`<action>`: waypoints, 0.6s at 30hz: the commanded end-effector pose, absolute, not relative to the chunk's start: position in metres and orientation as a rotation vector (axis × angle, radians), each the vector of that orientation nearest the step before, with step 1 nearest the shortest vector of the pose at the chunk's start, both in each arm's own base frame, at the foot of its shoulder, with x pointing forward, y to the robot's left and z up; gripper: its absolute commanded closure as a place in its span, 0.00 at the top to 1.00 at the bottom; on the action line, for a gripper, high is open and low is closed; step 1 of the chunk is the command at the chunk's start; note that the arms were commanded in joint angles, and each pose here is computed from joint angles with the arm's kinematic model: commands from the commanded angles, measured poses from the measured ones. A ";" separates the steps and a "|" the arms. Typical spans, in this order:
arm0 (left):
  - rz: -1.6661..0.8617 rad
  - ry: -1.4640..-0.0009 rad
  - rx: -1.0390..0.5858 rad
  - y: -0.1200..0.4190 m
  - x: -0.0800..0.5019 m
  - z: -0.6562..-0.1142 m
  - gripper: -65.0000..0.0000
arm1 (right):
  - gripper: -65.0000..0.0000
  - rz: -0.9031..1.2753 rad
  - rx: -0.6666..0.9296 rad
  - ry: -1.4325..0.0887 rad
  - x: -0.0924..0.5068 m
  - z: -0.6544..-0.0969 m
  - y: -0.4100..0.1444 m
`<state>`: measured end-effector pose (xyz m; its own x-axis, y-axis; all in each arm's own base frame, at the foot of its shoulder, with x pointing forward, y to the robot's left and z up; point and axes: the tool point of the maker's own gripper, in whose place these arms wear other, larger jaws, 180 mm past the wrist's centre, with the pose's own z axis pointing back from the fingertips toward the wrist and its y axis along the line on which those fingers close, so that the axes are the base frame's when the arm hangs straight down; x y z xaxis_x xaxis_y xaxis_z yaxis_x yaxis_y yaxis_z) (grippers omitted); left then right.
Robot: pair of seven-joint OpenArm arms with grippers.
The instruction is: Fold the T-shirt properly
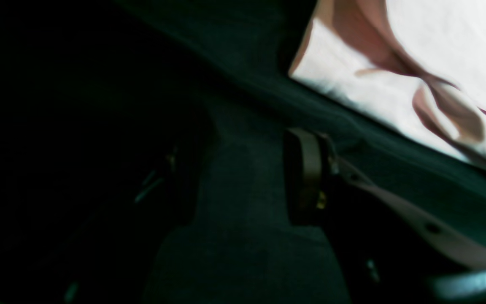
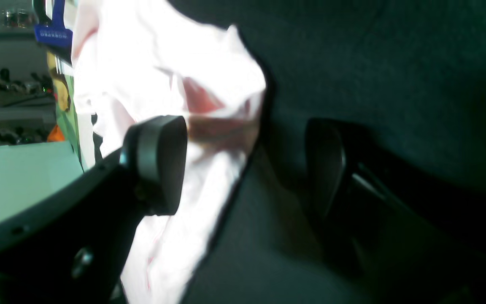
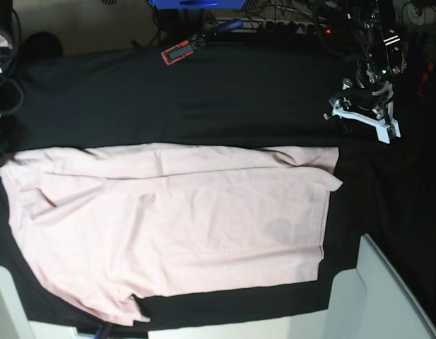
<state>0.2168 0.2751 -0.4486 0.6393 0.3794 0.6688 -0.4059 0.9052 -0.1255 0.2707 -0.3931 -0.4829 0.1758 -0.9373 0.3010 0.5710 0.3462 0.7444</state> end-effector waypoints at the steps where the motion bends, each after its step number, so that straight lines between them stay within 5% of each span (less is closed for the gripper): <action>1: 0.441 -0.787 0.045 0.280 0.221 -0.440 0.48 | 0.65 -1.128 0.539 -0.876 0.283 -0.470 -0.402; 18: 0.441 -0.773 0.046 0.280 0.217 -0.443 0.48 | 0.65 -1.027 0.566 -0.848 0.315 -0.461 -0.382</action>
